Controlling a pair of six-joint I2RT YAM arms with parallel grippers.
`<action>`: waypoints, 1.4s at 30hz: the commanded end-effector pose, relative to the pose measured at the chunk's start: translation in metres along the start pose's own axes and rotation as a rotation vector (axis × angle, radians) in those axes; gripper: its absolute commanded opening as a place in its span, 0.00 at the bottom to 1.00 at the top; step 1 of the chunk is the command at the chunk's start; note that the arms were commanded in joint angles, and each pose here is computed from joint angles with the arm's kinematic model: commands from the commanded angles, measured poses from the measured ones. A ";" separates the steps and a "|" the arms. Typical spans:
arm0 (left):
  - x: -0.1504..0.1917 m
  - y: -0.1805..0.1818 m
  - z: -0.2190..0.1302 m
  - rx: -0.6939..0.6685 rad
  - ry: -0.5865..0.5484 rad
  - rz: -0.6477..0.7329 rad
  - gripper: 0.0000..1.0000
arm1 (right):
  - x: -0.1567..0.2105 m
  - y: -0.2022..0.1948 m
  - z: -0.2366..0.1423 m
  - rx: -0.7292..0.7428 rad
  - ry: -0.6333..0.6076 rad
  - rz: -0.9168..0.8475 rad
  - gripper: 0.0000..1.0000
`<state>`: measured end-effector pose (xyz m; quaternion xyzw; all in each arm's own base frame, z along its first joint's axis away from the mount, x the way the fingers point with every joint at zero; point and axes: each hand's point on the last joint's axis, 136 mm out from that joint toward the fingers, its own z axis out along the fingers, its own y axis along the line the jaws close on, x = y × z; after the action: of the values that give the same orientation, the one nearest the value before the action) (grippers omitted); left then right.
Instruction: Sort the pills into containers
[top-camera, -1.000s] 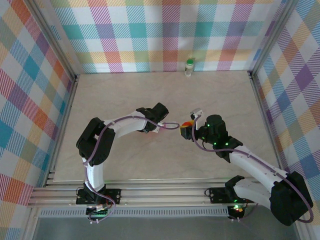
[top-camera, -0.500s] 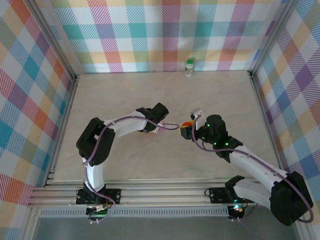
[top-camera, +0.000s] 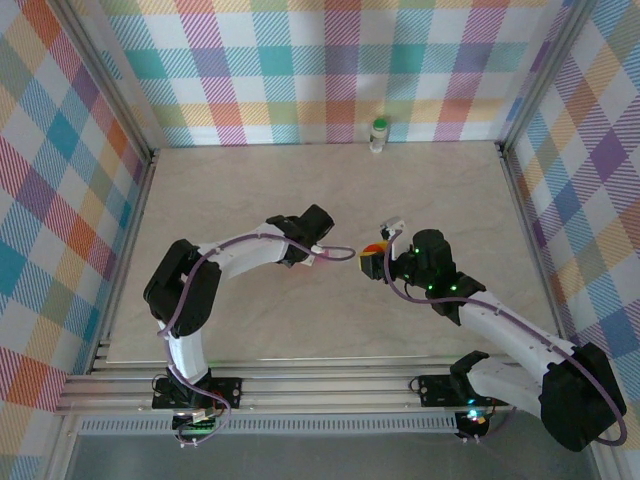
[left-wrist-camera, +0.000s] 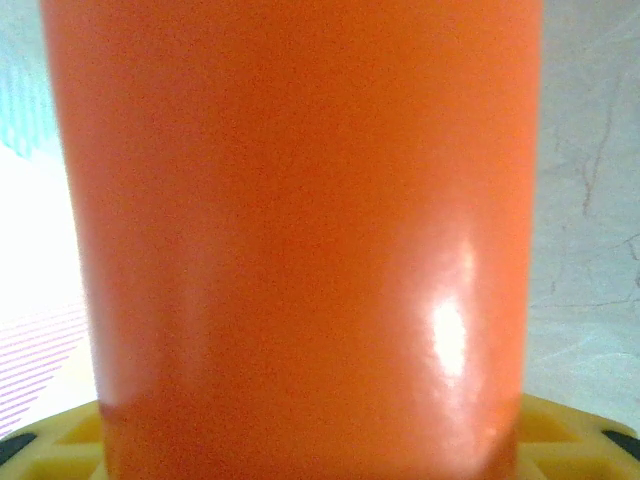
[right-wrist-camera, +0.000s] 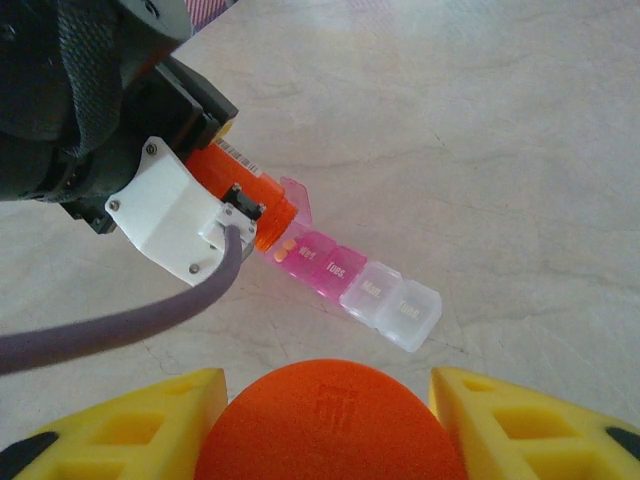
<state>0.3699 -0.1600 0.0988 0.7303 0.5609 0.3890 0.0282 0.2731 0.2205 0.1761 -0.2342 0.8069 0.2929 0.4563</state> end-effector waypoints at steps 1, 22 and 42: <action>0.010 -0.005 0.004 0.001 0.042 0.050 0.00 | -0.021 0.008 -0.003 -0.032 -0.061 -0.001 0.00; -0.012 -0.003 0.008 0.005 0.049 0.066 0.00 | -0.023 0.010 -0.004 -0.043 -0.063 -0.001 0.00; 0.000 -0.010 0.005 0.056 -0.031 -0.110 0.00 | -0.020 0.010 0.000 -0.048 -0.050 0.005 0.00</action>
<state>0.3743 -0.1595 0.0855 0.7095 0.5922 0.3804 0.0342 0.2712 0.2228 0.1746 -0.2368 0.8070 0.3002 0.4501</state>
